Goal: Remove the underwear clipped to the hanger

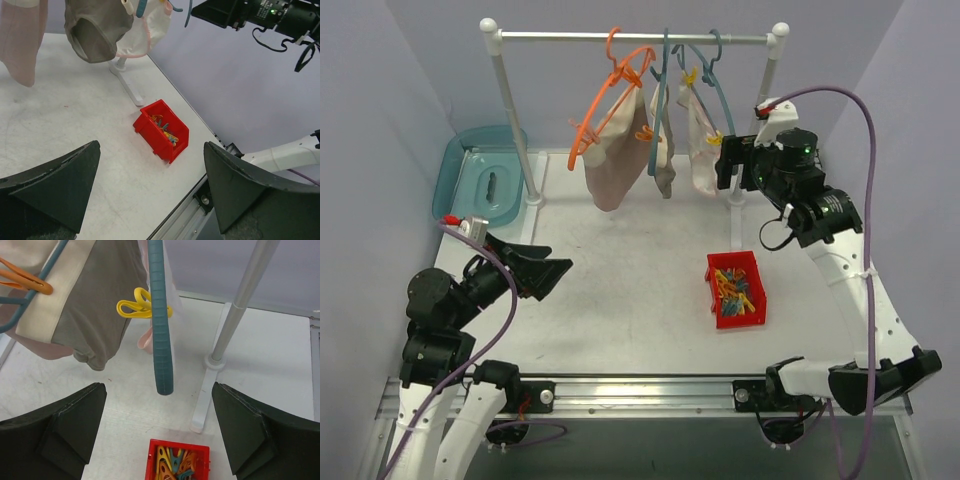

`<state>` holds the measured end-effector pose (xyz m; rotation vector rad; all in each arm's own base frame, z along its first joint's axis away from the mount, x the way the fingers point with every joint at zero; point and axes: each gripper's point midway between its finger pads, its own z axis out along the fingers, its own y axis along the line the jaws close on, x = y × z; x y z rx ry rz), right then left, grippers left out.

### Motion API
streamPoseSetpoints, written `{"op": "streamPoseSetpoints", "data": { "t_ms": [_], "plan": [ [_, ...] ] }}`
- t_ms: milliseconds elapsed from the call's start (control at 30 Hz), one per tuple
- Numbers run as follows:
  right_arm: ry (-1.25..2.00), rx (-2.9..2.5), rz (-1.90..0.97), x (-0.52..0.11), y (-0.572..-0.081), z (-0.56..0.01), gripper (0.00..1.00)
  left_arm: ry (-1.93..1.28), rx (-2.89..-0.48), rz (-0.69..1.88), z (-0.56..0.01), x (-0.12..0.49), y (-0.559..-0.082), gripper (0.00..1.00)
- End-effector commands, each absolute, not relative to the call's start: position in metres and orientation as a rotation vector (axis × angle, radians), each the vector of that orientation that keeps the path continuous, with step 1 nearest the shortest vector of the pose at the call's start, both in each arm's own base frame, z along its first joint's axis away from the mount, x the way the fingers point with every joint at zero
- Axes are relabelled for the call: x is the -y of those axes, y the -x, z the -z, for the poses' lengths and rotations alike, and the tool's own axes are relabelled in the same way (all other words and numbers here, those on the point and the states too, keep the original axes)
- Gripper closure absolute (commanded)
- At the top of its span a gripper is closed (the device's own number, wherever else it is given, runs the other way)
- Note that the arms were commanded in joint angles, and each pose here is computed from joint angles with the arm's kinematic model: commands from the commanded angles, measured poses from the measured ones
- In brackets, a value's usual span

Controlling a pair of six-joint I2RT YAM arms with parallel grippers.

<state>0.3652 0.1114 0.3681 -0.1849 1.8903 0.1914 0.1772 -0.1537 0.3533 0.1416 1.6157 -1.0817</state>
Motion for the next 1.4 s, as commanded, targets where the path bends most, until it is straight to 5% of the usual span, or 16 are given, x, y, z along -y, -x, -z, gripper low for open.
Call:
{"op": "streamPoseSetpoints", "data": {
  "t_ms": [0, 167, 400, 767, 1067, 1367],
  "plan": [
    [0.195, -1.855, -0.100, -0.109, -0.384, -0.377, 0.09, -0.193, -1.576, 1.079, -0.364, 0.154, -0.166, 0.06],
    [0.191, -1.808, -0.096, -0.114, -0.400, -0.384, 0.16, -0.205, -1.567, 1.082, -0.365, 0.154, -0.161, 0.06],
    [0.256, -1.794, -0.139, -0.132, -0.420, -0.381, 0.42, -0.213, -1.563, 1.069, -0.367, 0.152, -0.155, 0.06],
    [0.283, -1.828, -0.195, -0.146, -0.433, -0.367, 0.46, -0.221, -1.572, 1.042, -0.365, 0.149, -0.152, 0.06],
    [0.248, -1.840, -0.218, -0.141, -0.440, -0.363, 0.99, -0.216, -1.580, 1.040, -0.361, 0.149, -0.150, 0.06],
    [0.255, -1.718, -0.272, -0.142, -0.433, -0.401, 1.00, -0.207, -1.582, 1.041, -0.362, 0.149, -0.154, 0.06]
  ]
}}
